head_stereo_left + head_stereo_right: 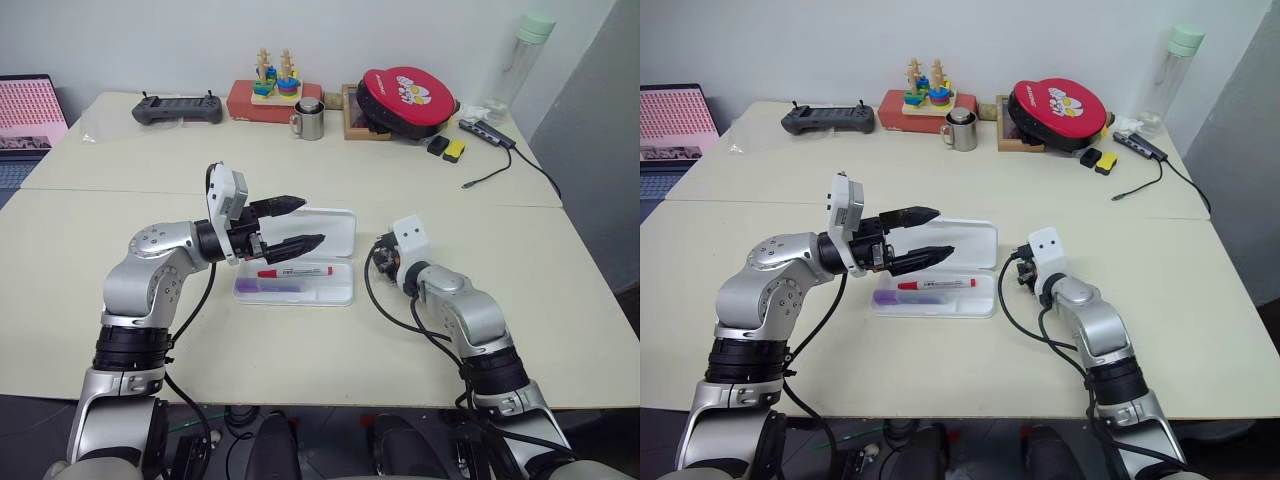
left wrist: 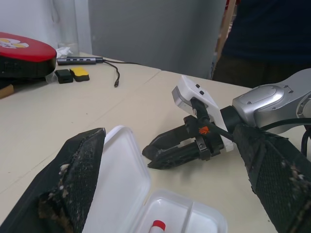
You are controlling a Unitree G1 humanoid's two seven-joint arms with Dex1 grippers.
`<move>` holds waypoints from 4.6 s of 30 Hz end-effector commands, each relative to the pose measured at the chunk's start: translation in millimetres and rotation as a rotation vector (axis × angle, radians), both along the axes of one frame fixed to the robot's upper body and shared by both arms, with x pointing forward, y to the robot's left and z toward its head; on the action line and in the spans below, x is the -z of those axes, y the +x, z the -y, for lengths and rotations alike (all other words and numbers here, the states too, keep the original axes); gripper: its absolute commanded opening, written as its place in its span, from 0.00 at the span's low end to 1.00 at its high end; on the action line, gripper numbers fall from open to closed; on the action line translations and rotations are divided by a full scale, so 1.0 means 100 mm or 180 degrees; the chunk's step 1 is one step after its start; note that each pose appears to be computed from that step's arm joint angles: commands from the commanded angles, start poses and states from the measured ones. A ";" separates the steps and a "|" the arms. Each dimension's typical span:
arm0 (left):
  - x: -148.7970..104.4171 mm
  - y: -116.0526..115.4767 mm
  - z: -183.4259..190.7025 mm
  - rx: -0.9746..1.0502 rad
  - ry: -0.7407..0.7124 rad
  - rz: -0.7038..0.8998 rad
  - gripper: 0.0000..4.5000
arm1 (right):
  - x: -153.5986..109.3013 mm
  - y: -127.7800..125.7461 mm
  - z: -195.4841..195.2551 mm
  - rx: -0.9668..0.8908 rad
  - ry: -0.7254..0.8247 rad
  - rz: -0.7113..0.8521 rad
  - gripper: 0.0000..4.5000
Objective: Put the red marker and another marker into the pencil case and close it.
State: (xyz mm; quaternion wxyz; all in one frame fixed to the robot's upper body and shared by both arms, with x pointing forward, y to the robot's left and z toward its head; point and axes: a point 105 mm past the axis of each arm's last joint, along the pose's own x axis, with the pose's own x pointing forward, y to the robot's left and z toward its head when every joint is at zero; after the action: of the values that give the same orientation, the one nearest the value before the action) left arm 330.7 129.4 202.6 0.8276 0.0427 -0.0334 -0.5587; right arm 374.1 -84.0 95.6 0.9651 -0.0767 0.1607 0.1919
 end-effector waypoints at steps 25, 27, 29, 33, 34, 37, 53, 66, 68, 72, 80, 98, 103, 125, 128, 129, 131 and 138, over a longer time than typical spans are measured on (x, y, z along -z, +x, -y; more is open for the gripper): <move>0.24 -0.37 -0.44 0.0328 0.1018 -0.0232 1.00 | -0.56 -0.73 -0.74 -0.2298 0.0125 0.0413 0.08; 0.26 -0.38 -0.44 0.0346 0.1068 -0.0237 1.00 | -0.46 -0.73 -0.77 -0.2316 0.0110 0.0316 0.08; 0.24 -0.37 -0.44 0.0341 0.1046 -0.0224 1.00 | -0.42 -0.72 -0.79 -0.2304 0.0145 0.0272 0.08; 0.20 -0.37 -0.41 0.0335 0.0986 -0.0211 1.00 | -0.29 -0.66 -0.80 -0.2254 0.0058 0.0209 0.08; 0.21 -0.38 -0.41 0.0331 0.0982 -0.0221 1.00 | -0.26 -0.63 -0.80 -0.2219 0.0064 0.0182 0.08; 0.23 -0.39 -0.41 0.0316 0.0986 -0.0242 1.00 | -0.26 -0.61 -0.81 -0.2222 0.0108 0.0165 0.08; 0.08 -0.29 -0.46 -0.0068 0.0539 -0.0164 1.00 | -0.47 -0.59 -0.77 -0.2265 0.0314 0.0330 0.82; -0.44 -0.18 -0.91 -0.0951 -0.0672 0.0092 1.00 | -1.51 0.28 -0.67 -0.1902 0.0460 0.0928 0.65; -0.45 -0.20 -0.94 -0.0971 -0.0716 0.0098 1.00 | -1.47 0.46 -0.67 -0.1771 0.0286 0.0882 0.55; -0.49 -0.30 -0.98 -0.0955 -0.0851 0.0077 1.00 | -1.26 0.66 -0.68 -0.1641 -0.0311 0.0778 0.31; -0.37 -0.39 -1.07 -0.1009 -0.0659 -0.0030 1.00 | -1.06 0.46 -0.86 -0.2313 -0.0438 0.0592 0.00; 0.09 -0.49 -0.98 -0.0715 0.0251 -0.0387 1.00 | -0.38 -0.23 -0.95 -0.3089 -0.1038 0.0365 0.00; 0.11 -0.48 -0.97 -0.0731 0.0270 -0.0407 1.00 | 0.05 -0.27 -0.89 -0.2837 -0.1133 0.0152 0.00; 0.37 -0.10 -1.74 -0.2567 0.0324 -0.0260 1.00 | -0.71 -0.39 -0.01 -0.1629 0.0687 0.0700 0.30; 0.39 -0.12 -1.89 -0.2779 0.0275 -0.0288 1.00 | -0.64 -0.36 0.36 -0.1171 0.0577 0.0670 0.46; 0.39 -0.12 -1.93 -0.2830 0.0270 -0.0273 1.00 | -0.61 -0.35 0.47 -0.1057 0.0514 0.0652 0.51; 0.37 -0.12 -1.97 -0.2877 0.0236 -0.0253 1.00 | -0.57 -0.35 0.60 -0.0926 0.0479 0.0612 0.59; 0.35 -0.11 -2.08 -0.3058 0.0223 -0.0287 1.00 | -0.62 -0.35 0.89 -0.0613 0.0494 0.0665 0.95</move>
State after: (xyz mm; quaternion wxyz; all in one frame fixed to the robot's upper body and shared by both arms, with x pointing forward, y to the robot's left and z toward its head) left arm 318.5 328.3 150.4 0.9872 0.0468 0.0674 -0.1370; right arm 339.6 -169.4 141.2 0.9534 -0.0338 0.0669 0.2923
